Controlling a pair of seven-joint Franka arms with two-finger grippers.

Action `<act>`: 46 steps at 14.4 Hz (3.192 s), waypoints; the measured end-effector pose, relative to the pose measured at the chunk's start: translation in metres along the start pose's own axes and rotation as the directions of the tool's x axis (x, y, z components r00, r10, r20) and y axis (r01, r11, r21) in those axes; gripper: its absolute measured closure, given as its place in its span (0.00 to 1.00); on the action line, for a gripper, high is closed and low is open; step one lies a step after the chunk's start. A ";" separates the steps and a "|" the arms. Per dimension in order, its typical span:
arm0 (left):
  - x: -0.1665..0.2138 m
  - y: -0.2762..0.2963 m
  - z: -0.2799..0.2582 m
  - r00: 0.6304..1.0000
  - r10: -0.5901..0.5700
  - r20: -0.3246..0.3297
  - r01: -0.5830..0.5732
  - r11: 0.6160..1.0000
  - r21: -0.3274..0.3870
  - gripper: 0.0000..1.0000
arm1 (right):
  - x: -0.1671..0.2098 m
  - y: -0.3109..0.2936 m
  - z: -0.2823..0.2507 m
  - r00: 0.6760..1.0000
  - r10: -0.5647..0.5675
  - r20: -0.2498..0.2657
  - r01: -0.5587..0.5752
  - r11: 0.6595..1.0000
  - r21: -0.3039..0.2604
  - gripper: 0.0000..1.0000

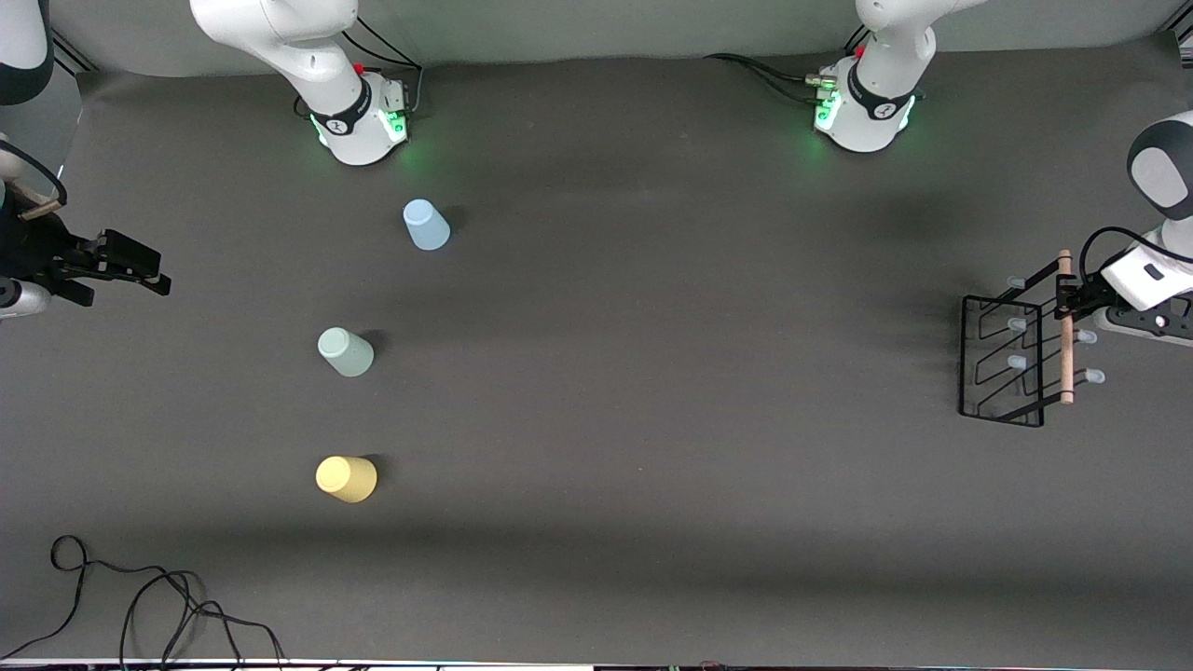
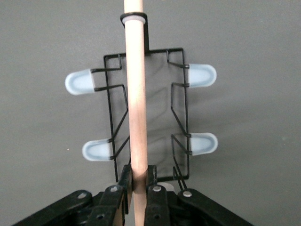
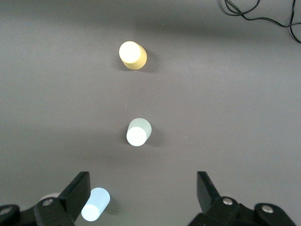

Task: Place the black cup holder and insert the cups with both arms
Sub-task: 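Close the left gripper on the wooden dowel of the rack, then carry the rack with the left gripper to the table's middle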

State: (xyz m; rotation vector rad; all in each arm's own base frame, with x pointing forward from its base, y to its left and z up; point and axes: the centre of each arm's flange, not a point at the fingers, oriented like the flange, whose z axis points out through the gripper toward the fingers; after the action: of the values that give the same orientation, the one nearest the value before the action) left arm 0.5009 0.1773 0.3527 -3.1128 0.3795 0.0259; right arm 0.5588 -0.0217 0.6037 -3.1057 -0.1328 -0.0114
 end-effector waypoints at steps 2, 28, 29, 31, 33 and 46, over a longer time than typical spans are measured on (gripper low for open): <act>0.005 -0.005 -0.020 1.000 -0.002 0.021 0.002 1.000 -0.013 0.84 | 0.000 0.000 -0.001 1.000 0.000 -0.001 0.000 1.000 0.000 0.00; 0.138 0.667 -0.112 0.966 -0.258 0.019 0.259 0.962 -0.087 0.84 | -0.005 -0.001 -0.003 1.000 -0.001 -0.004 0.001 1.000 0.002 0.00; 0.136 0.689 -0.101 0.967 -0.252 0.020 0.253 0.964 -0.081 0.84 | -0.005 -0.001 -0.003 1.000 -0.001 -0.004 0.001 1.000 0.002 0.00; 0.134 0.721 -0.079 0.969 -0.246 0.016 0.247 0.966 -0.081 0.84 | -0.005 -0.001 0.000 1.000 -0.001 0.002 0.001 1.000 0.003 0.00; 0.135 0.737 -0.055 0.968 -0.253 -0.003 0.252 0.966 -0.065 0.84 | -0.006 0.000 0.013 1.000 0.000 0.023 0.000 1.000 0.005 0.00; 0.149 0.753 -0.014 0.965 -0.253 -0.075 0.246 0.965 -0.087 0.48 | -0.031 -0.029 0.276 0.999 -0.046 0.026 0.046 0.999 -0.014 0.00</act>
State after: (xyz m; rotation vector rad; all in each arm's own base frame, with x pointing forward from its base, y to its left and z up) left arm 0.4652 -0.5896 0.3613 -3.2190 -0.0178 -0.0971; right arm 0.5268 0.0136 0.3283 -3.1172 -0.2059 0.0272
